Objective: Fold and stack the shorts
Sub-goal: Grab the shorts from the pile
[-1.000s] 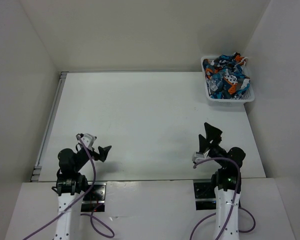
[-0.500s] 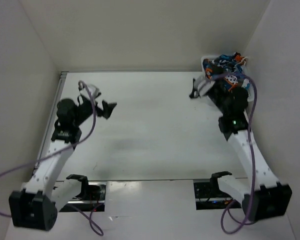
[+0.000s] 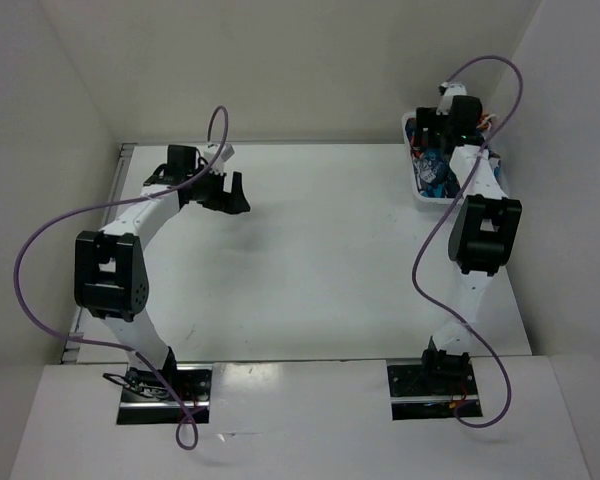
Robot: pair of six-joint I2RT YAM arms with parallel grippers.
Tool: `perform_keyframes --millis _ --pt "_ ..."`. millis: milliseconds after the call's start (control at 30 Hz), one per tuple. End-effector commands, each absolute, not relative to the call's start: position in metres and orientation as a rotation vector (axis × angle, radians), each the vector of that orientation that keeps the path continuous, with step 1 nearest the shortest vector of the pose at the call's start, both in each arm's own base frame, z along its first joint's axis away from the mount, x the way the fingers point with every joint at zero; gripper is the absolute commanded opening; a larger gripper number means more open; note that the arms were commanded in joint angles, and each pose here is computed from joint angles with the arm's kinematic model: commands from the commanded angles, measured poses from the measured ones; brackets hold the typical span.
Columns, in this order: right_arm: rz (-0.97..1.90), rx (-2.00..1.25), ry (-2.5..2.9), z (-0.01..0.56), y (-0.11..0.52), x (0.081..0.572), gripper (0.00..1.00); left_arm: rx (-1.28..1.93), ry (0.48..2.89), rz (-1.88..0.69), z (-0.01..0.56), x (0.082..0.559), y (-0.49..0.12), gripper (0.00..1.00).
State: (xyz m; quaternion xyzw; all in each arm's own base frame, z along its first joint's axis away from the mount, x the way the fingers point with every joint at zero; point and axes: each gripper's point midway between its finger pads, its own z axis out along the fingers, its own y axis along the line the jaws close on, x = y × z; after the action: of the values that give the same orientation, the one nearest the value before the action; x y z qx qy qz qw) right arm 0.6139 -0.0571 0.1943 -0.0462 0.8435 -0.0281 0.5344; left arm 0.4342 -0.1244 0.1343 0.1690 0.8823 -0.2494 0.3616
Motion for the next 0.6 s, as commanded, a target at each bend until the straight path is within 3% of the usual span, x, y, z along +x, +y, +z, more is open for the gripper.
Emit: perform_keyframes --millis 0,267,367,467,500,567 --pt "0.074 0.261 1.988 0.217 -0.088 0.620 0.98 0.470 2.182 -0.668 0.172 0.451 -0.130 1.00" --pt "-0.163 0.444 2.051 0.154 -0.126 0.624 0.98 0.489 2.251 -0.670 0.157 0.447 -0.143 1.00" --pt "-0.067 0.363 2.082 0.148 -0.109 0.626 0.90 0.489 2.251 -0.670 0.157 0.447 -0.143 1.00" --pt "0.007 0.327 2.119 0.136 -0.096 0.624 0.58 0.512 2.258 -0.683 0.155 0.442 -0.152 1.00" --pt "0.007 0.327 2.119 0.136 -0.096 0.624 0.28 0.511 2.261 -0.683 0.158 0.442 -0.152 1.00" --pt "-0.038 0.376 2.069 0.161 -0.105 0.625 0.04 0.527 2.249 -0.697 0.165 0.439 -0.158 1.00"
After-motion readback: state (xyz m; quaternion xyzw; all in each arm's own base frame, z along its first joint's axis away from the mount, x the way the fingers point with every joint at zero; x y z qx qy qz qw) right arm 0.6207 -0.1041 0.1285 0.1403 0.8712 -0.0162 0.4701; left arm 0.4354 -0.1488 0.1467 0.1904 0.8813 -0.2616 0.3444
